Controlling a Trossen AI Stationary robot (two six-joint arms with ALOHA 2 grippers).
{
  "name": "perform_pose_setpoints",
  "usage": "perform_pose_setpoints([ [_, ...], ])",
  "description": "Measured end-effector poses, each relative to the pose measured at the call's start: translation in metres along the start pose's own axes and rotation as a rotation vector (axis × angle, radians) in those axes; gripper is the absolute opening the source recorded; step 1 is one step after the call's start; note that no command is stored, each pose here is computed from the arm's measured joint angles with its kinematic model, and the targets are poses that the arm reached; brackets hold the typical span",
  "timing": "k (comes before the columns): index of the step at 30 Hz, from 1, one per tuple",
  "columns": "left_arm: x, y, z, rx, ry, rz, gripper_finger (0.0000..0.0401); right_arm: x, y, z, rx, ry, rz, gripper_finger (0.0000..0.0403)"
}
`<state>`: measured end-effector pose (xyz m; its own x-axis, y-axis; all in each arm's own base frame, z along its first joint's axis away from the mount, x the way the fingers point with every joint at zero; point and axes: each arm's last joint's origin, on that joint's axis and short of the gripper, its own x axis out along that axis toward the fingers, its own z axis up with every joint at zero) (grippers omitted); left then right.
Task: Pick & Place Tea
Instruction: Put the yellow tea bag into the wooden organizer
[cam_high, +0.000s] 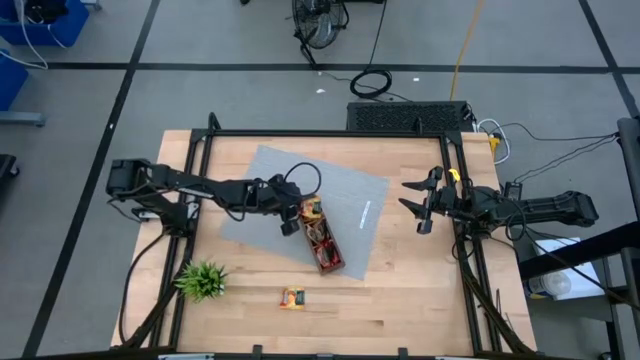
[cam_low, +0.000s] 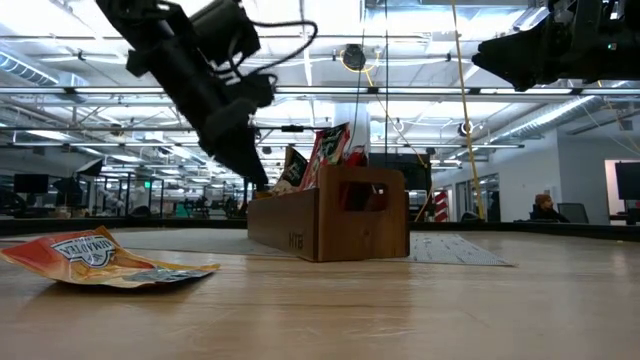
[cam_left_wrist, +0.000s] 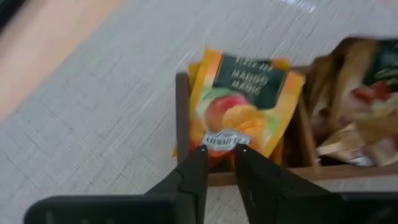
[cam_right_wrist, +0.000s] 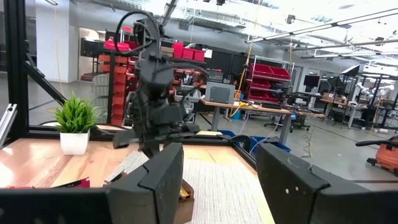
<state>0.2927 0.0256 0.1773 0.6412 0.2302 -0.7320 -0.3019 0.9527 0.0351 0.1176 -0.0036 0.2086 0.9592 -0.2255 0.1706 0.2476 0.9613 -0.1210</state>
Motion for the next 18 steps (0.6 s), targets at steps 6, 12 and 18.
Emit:
perform_pose_setpoints([
  [6, 0.023, -0.003, -0.008, -0.005, 0.046, -0.024, 0.0052, 0.000, 0.000, 0.000, 0.000, 0.000, 0.000, 0.0185],
  [12, 0.031, -0.006, -0.009, -0.013, 0.042, -0.100, 0.0027, 0.000, 0.000, 0.000, 0.000, 0.000, 0.000, 0.0185],
  [18, 0.030, -0.007, -0.010, -0.029, 0.051, -0.110, 0.0012, 0.000, 0.000, 0.000, 0.000, 0.000, 0.000, 0.0185],
])
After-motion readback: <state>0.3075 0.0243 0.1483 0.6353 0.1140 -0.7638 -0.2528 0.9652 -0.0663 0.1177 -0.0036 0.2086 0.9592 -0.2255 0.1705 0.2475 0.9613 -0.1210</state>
